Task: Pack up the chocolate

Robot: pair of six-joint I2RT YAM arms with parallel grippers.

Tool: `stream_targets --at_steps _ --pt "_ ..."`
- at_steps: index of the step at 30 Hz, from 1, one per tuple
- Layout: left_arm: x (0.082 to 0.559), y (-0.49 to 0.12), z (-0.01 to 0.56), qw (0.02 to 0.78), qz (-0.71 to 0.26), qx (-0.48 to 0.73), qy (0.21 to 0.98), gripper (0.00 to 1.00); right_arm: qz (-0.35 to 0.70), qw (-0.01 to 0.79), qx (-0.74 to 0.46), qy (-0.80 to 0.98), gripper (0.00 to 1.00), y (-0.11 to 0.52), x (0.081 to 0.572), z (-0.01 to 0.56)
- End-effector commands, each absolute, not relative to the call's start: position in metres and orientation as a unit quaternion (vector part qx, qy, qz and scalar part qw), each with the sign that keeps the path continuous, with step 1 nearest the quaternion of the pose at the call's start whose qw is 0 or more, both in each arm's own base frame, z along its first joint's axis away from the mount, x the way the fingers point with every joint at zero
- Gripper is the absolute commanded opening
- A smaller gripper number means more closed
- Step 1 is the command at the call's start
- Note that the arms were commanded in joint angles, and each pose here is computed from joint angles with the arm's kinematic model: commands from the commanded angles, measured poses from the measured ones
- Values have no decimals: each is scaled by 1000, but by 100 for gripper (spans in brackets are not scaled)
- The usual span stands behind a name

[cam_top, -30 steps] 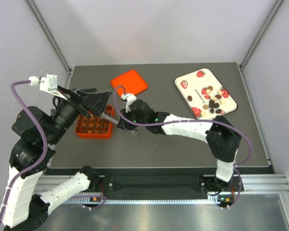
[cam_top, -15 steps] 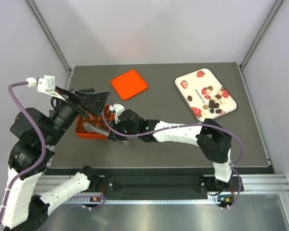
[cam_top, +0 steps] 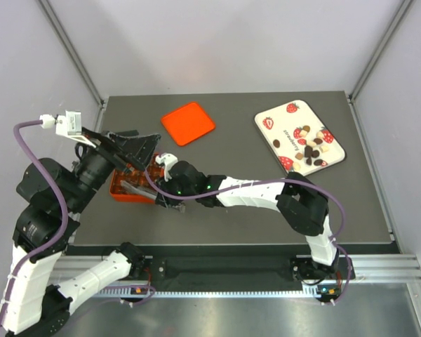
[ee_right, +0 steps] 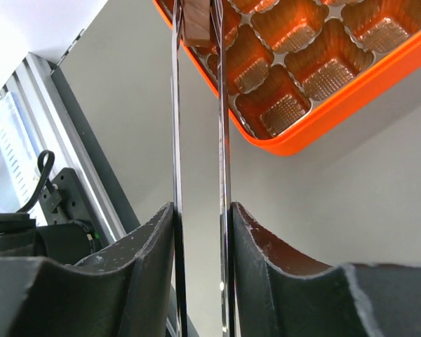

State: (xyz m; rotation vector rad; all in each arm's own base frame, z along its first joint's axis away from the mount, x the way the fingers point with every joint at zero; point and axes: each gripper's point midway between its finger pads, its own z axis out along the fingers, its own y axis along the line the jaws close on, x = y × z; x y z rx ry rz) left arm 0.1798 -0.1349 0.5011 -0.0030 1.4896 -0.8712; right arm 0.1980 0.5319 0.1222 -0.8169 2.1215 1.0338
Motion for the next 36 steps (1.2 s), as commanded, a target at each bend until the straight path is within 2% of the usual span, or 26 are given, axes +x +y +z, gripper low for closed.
stream_targets --at_steps 1,14,22,27,36 --pt "178 -133 514 665 -393 -4 635 98 421 352 -314 775 36 553 197 158" --pt "178 -139 513 658 -398 9 639 98 410 390 -305 766 36 543 209 188" --pt "178 -142 513 653 -397 16 645 98 369 438 -266 775 34 495 245 208" --pt "182 -145 508 648 -394 17 652 98 336 478 -217 782 34 438 277 231" --pt "190 -150 498 641 -389 16 662 98 166 493 -109 847 35 271 331 199"
